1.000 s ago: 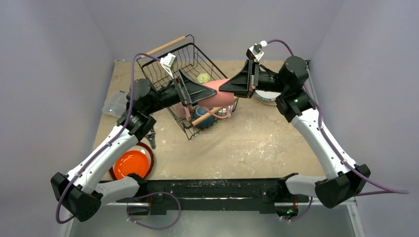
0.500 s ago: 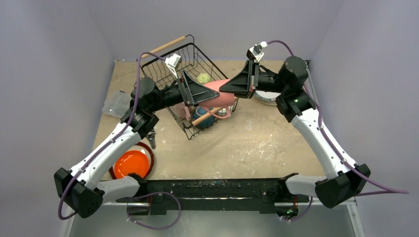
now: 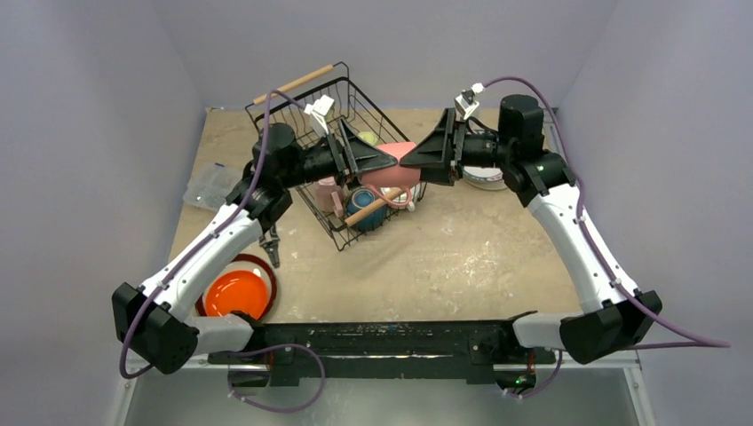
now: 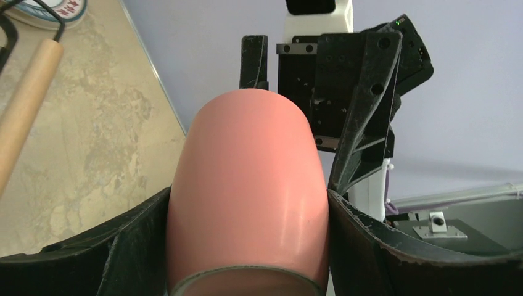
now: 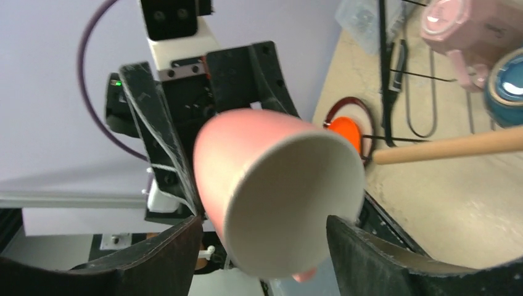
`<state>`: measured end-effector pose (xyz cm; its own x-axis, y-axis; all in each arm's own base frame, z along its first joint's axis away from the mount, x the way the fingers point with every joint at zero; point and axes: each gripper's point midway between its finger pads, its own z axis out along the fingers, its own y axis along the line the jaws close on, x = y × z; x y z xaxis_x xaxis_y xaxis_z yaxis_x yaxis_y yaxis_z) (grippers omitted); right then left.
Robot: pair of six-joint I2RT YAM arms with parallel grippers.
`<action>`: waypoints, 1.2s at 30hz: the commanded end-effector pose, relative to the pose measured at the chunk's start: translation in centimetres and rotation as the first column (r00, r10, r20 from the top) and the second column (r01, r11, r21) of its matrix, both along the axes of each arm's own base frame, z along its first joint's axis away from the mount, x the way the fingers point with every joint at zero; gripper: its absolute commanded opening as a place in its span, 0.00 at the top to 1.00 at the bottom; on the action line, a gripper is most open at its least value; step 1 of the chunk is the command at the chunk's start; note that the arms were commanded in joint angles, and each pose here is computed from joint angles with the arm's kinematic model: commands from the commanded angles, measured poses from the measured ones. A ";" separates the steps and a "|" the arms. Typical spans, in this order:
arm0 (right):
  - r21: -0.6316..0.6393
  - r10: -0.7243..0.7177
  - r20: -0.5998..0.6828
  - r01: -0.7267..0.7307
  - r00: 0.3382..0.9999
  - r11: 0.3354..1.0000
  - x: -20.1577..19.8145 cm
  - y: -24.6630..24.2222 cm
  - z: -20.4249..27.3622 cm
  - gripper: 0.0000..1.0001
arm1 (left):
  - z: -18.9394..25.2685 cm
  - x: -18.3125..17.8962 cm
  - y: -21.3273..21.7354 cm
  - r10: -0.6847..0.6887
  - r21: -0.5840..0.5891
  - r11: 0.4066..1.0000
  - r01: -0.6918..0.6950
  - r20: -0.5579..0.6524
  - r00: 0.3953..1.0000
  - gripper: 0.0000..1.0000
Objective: Load the mixed dishes into the dish rack
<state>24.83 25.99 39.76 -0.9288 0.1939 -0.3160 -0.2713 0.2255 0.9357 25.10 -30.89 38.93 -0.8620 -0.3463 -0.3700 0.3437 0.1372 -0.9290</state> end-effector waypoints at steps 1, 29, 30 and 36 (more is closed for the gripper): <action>-0.142 -0.047 0.067 0.056 0.997 0.988 0.5 -2.3 -1.7 0.21 | 4.2 1.7 1.2 0.079 -0.036 0.996 -0.077 0.067 0.995 1.00; -0.764 -0.260 0.215 0.328 0.941 0.555 5.8 -12.8 -9.8 0.02 | -8.6 19.0 13.5 0.752 0.795 0.289 -0.534 0.157 0.640 1.00; -0.769 -0.259 0.211 0.324 0.942 0.551 5.8 -12.9 -10.0 0.03 | -8.3 19.5 14.0 0.771 0.797 0.261 -0.545 0.167 0.615 1.00; -0.794 -0.258 0.184 0.298 0.949 0.530 6.2 -13.1 -11.2 0.03 | -11.7 21.6 14.8 0.849 0.836 0.224 -0.501 0.085 0.522 1.00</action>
